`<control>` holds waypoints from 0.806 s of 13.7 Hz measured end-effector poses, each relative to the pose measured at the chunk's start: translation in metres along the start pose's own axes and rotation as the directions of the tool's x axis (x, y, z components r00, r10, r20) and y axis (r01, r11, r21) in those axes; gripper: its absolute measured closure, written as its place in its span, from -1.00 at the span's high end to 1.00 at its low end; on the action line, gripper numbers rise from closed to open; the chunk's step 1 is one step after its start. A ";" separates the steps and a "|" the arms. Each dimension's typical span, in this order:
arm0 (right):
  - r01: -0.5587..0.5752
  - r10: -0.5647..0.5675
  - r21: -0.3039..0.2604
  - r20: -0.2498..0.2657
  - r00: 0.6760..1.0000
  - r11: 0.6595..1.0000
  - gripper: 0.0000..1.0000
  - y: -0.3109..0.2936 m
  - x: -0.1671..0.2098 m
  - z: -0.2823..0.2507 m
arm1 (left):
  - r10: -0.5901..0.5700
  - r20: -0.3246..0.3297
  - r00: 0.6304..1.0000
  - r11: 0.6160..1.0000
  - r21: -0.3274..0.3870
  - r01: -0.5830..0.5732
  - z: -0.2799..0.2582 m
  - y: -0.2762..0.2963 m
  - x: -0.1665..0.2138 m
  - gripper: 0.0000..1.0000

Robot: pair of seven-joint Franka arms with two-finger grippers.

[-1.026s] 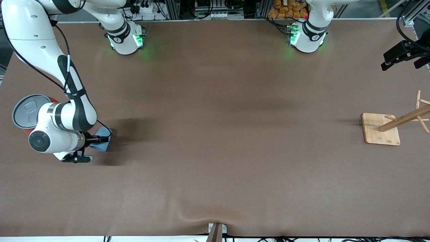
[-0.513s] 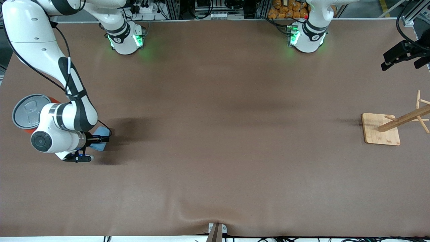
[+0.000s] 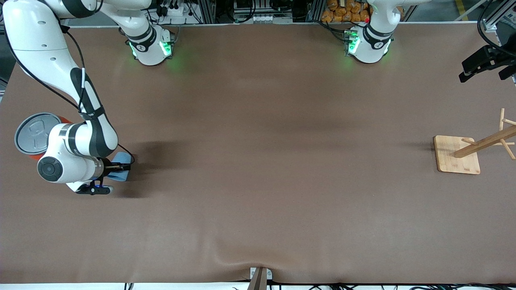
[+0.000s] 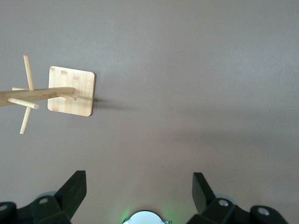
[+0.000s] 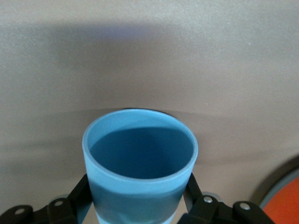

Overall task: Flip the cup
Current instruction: 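Close the right gripper on the blue cup and lift it, then carry the blue cup with the right gripper to the table middle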

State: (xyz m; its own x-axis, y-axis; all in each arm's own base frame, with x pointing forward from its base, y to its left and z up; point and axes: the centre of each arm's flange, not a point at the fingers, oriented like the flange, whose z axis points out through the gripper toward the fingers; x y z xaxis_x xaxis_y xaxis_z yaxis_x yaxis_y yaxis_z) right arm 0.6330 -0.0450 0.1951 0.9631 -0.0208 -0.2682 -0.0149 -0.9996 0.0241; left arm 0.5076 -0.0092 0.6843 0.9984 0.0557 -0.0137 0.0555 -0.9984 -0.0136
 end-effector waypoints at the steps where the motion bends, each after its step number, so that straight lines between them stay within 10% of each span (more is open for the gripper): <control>1: 0.016 -0.016 0.001 -0.003 1.000 1.000 0.63 -0.002 0.000 -0.001 | 0.000 0.000 1.000 1.000 0.000 0.000 0.000 0.000 0.000 1.00; 8: 0.240 -0.240 -0.018 -0.105 0.965 0.971 0.63 -0.022 0.018 -0.060 | 0.000 0.000 1.000 1.000 0.000 0.000 0.000 0.000 0.000 1.00; 11: 0.288 -0.287 -0.004 -0.040 0.957 0.958 0.63 -0.022 0.010 -0.108 | 0.001 0.000 1.000 1.000 0.000 -0.001 0.000 0.000 0.000 1.00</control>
State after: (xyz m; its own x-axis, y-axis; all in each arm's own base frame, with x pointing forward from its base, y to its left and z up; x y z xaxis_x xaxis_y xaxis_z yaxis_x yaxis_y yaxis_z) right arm 0.6719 -0.0207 0.2958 0.9368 0.2682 -0.2247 0.2638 -0.9633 -0.0498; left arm 0.5076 -0.0095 0.6842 0.9984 0.0550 -0.0137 0.0549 -0.9984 -0.0136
